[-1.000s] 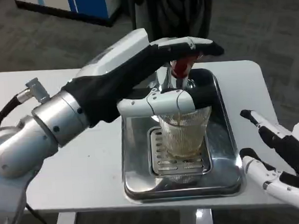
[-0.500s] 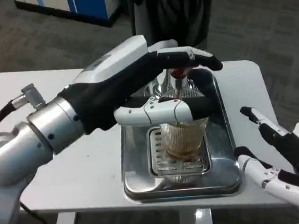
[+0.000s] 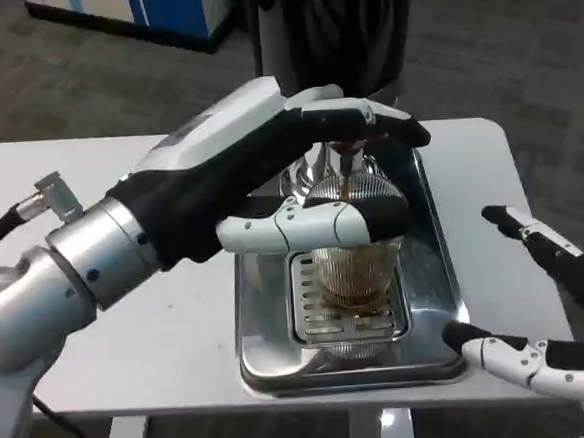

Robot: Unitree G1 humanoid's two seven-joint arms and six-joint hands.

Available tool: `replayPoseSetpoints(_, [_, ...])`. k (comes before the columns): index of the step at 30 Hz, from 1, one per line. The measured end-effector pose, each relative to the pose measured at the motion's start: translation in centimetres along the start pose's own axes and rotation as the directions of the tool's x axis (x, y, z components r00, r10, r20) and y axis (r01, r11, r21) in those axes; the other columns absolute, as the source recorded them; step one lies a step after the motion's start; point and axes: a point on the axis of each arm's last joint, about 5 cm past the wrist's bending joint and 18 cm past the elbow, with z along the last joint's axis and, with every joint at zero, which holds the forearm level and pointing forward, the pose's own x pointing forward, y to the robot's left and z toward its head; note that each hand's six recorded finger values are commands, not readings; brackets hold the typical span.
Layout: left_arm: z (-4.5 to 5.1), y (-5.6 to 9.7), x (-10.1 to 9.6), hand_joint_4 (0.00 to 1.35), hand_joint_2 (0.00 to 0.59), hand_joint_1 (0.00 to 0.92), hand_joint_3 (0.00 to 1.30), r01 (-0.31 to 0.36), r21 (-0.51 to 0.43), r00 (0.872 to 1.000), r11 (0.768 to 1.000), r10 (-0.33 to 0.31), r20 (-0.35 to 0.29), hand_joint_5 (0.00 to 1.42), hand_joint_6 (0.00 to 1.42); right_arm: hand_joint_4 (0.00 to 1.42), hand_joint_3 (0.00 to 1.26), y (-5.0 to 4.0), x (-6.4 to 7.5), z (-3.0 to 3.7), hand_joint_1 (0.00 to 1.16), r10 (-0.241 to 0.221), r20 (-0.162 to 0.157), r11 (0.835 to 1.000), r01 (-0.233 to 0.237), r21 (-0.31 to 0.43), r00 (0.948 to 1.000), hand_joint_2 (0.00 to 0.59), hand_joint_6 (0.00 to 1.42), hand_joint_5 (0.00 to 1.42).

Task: Grasp the cup under the faucet to collect the drink, then remove the cup.

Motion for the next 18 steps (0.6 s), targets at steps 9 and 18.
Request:
replayPoseSetpoints(9, [0.01,0.0,0.0,0.22,0.075,0.0,0.33,0.0,0.0,1.0,1.0,0.0,0.0,0.12,0.0,0.07,0.05,1.15,1.1,-1.36,0.68,0.019,0.019,0.997,-0.02,0.075,0.9996,0.195,0.11,0.06])
replayPoseSetpoints(18, [0.05,-0.1,0.0,0.23,0.075,0.0,0.34,-0.003,0.002,1.0,1.0,0.003,0.0,0.11,0.0,0.09,0.04,2.24,2.0,-2.43,0.69,0.022,0.035,0.987,-0.027,0.157,0.9991,0.194,0.12,0.06])
